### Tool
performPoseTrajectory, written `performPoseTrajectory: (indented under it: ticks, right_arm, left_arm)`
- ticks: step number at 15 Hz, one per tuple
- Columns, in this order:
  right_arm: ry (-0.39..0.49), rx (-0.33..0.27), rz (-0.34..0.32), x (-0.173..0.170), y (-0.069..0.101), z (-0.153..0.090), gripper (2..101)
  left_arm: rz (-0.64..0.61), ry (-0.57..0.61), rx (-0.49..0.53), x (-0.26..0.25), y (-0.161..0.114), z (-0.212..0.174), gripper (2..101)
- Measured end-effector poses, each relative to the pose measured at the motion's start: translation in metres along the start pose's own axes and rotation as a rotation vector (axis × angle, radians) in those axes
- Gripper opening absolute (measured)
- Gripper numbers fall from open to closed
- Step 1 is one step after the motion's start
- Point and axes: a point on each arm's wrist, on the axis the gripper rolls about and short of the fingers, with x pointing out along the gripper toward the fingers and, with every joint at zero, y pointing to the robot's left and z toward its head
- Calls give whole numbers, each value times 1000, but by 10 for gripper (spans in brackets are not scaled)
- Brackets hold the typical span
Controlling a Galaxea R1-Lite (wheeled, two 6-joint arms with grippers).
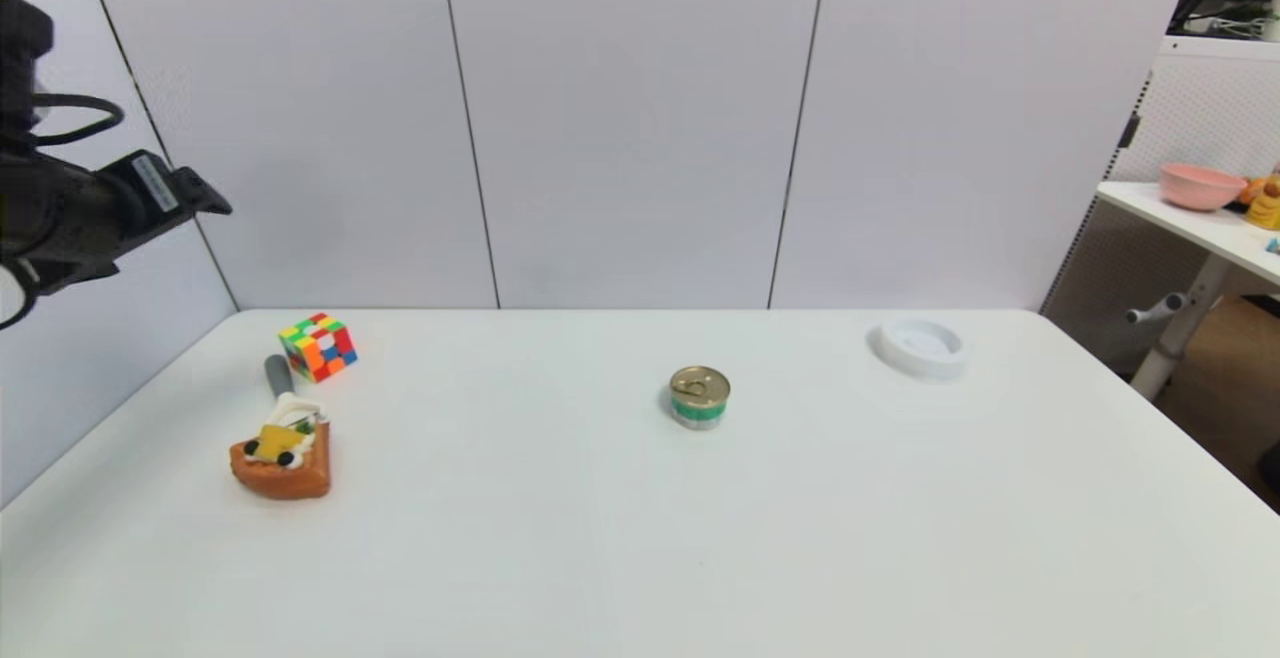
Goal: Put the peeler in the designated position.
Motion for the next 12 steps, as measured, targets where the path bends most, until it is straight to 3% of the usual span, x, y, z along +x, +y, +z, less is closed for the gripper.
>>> performPoseTrajectory:
  ticks: [4, 7, 12]
  right_arm:
    - [0, 0, 0, 0, 0, 0, 980]
    - [0, 0, 1, 0, 0, 0, 980]
    - [0, 0, 1, 0, 0, 0, 980]
  left_arm:
    - [-249, 71, 258, -66, 27, -38, 947]
    - [-324, 18, 415, -112, 56, -79, 957]
    - [-407, -218, 470, -175, 102, -141, 967]
